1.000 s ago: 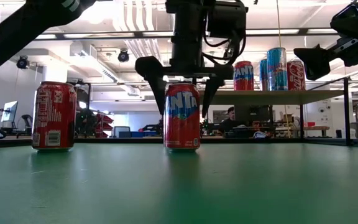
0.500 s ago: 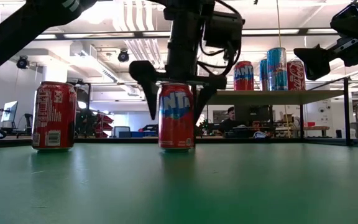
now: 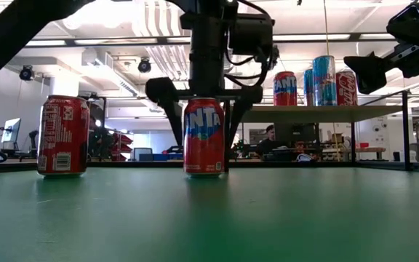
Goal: Place canned beverage on shelf
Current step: Put the red soda can on the shelf aligned with the other red soda can
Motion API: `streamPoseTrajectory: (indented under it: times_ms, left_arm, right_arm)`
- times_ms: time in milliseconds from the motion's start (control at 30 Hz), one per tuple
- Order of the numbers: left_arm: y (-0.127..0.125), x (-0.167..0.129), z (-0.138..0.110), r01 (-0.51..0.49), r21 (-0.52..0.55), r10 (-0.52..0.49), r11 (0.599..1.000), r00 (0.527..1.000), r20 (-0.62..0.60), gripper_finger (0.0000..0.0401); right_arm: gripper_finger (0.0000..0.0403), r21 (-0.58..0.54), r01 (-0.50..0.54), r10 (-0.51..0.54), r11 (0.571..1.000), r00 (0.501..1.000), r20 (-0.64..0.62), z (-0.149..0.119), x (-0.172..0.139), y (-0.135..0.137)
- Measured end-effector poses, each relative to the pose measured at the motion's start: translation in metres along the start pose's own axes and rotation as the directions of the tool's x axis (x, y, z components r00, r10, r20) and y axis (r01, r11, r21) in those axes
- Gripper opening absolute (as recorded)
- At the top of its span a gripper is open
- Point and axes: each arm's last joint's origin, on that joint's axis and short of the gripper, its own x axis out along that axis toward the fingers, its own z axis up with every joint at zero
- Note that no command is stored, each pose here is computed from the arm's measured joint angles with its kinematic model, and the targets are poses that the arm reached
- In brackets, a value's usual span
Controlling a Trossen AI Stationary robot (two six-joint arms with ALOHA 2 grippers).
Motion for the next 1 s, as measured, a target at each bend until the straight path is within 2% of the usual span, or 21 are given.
streamPoseTrajectory:
  times_ms: [367,1000]
  left_arm:
    - [-0.003,-0.014,-0.002,0.017,0.106,-0.021,0.994,0.999,0.04,0.0386]
    - [-0.001,-0.002,-0.012,-0.016,0.048,0.013,0.999,0.998,0.063,0.0382]
  right_arm:
    - [0.0359,0.0,0.0,0.0,1.0,1.0,0.0,0.0,0.0,0.0]
    - [0.0359,0.0,0.0,0.0,1.0,1.0,0.0,0.0,0.0,0.0]
